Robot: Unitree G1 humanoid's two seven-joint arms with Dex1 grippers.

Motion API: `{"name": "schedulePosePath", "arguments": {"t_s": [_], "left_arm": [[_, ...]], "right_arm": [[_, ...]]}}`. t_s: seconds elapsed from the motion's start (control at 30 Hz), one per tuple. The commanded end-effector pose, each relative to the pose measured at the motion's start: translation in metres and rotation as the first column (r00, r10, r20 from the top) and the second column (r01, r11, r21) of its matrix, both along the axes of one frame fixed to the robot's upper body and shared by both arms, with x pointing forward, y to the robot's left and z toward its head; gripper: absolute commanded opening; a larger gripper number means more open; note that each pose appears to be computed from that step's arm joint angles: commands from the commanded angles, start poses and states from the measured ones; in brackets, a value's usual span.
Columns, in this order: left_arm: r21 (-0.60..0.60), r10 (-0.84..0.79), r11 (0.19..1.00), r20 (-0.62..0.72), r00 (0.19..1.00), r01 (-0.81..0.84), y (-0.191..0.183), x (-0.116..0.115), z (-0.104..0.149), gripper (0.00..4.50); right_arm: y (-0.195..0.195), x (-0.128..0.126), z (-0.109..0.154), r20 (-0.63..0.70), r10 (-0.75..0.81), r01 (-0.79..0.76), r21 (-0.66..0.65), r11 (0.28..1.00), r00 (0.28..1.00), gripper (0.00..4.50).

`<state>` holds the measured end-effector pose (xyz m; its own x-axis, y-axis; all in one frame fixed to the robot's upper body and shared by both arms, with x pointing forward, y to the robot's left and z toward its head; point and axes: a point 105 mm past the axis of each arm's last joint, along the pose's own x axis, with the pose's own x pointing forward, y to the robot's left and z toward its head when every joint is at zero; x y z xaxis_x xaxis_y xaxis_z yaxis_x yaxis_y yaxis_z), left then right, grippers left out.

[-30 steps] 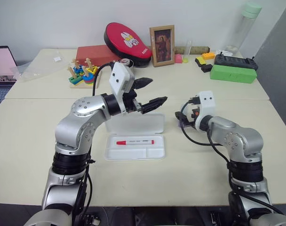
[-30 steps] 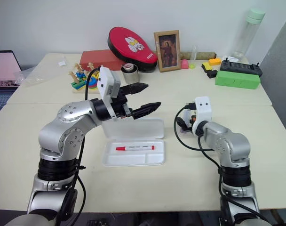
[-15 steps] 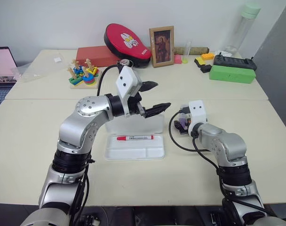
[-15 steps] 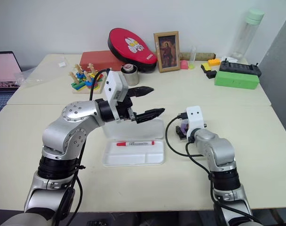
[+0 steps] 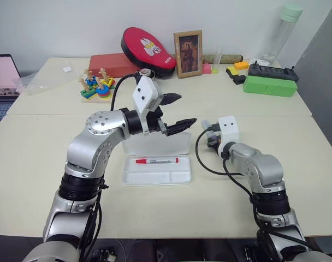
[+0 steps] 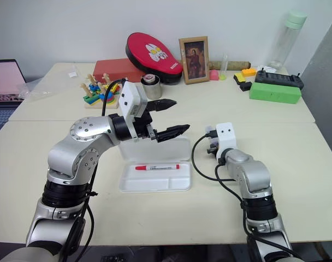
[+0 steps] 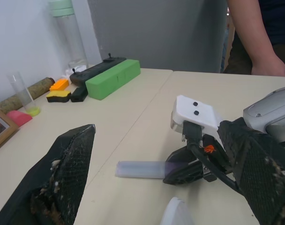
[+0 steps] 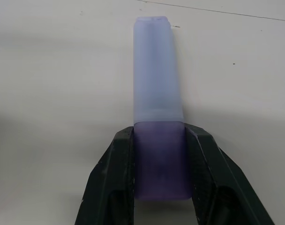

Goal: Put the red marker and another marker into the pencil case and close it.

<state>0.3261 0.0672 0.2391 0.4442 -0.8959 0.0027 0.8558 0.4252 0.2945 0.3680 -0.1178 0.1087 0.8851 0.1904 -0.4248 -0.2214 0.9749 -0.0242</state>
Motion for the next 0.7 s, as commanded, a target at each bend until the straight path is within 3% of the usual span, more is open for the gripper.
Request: {"name": "schedulePosePath", "arguments": {"t_s": [0.03,0.17,0.3,0.43,0.53,0.7], "left_arm": [[-0.01,0.038,0.999,0.051,0.998,-0.037,0.01,0.002,0.012,4.5],[-0.008,0.099,0.995,0.043,0.994,-0.099,0.044,-0.006,0.016,4.5],[0.006,0.109,0.994,-0.029,0.994,-0.109,0.079,-0.035,0.009,4.5],[0.118,0.193,0.976,-0.097,0.976,-0.182,0.114,-0.064,-0.016,4.5],[0.157,0.232,0.965,-0.145,0.962,-0.21,0.129,-0.084,-0.026,4.5],[0.162,0.308,0.947,-0.21,0.928,-0.277,0.149,-0.104,-0.04,4.5]], "right_arm": [[-0.017,0.016,0.061,0.246,-0.029,0.015,0.058,0.998,0.969,1.11],[0.004,0.006,0.127,0.492,0.224,-0.284,0.049,0.958,0.841,1.11],[0.045,-0.045,0.15,0.503,0.612,-0.696,-0.03,0.718,0.61,1.11],[0.067,-0.082,0.131,0.336,0.848,-0.879,-0.104,0.465,0.409,1.11],[0.081,-0.097,0.115,0.229,0.93,-0.936,-0.141,0.322,0.286,1.11],[0.1,-0.093,0.083,0.06,0.975,-0.957,-0.189,0.22,0.213,1.11]]}}
